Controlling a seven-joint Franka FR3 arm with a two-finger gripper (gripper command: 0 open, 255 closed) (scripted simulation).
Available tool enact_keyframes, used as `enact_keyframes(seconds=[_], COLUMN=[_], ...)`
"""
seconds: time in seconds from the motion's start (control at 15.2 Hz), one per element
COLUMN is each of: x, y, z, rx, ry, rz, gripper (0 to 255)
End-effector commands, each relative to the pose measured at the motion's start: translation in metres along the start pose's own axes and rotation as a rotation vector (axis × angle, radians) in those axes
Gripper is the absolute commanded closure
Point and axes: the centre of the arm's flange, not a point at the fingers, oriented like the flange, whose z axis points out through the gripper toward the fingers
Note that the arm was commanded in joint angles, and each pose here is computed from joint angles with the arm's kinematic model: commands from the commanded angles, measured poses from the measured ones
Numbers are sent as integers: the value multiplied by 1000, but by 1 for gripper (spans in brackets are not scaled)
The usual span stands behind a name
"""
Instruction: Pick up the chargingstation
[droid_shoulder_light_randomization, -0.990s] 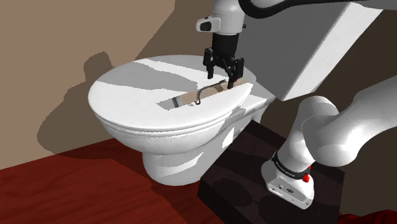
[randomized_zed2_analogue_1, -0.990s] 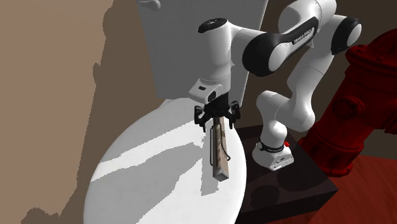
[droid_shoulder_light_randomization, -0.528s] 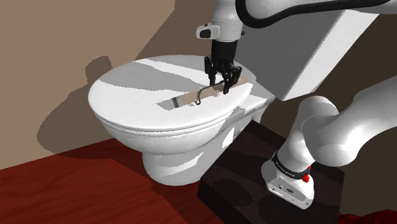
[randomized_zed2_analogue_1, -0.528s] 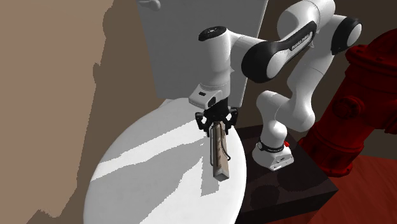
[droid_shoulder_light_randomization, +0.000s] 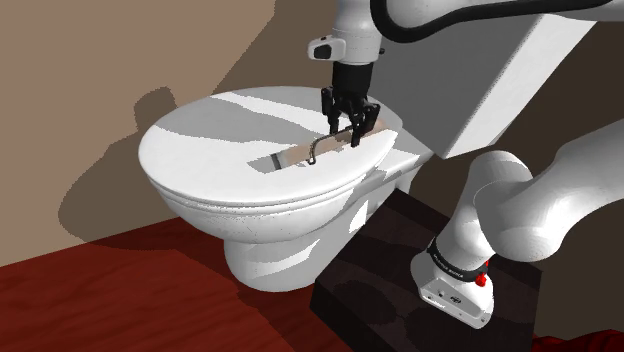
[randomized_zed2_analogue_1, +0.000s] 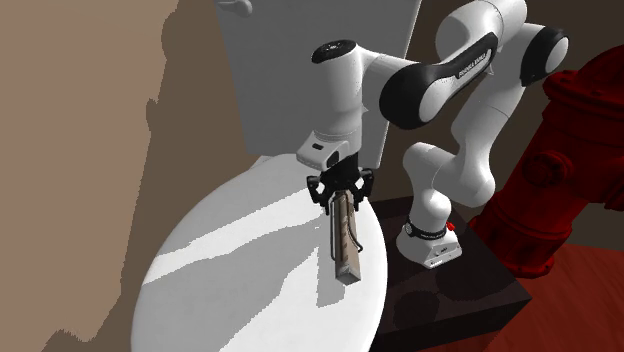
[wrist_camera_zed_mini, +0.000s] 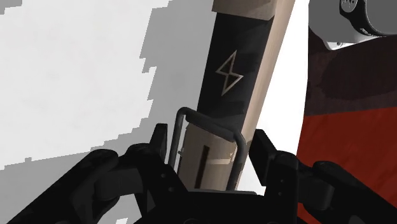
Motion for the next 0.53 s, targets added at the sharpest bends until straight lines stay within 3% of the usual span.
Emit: enact_keyframes(seconds=[0.0, 0.46], x=[0, 1], y=[-1, -5], z=[-7, -44], rx=[0, 0], ry=[0, 0], rz=[0, 0], gripper=[255, 255])
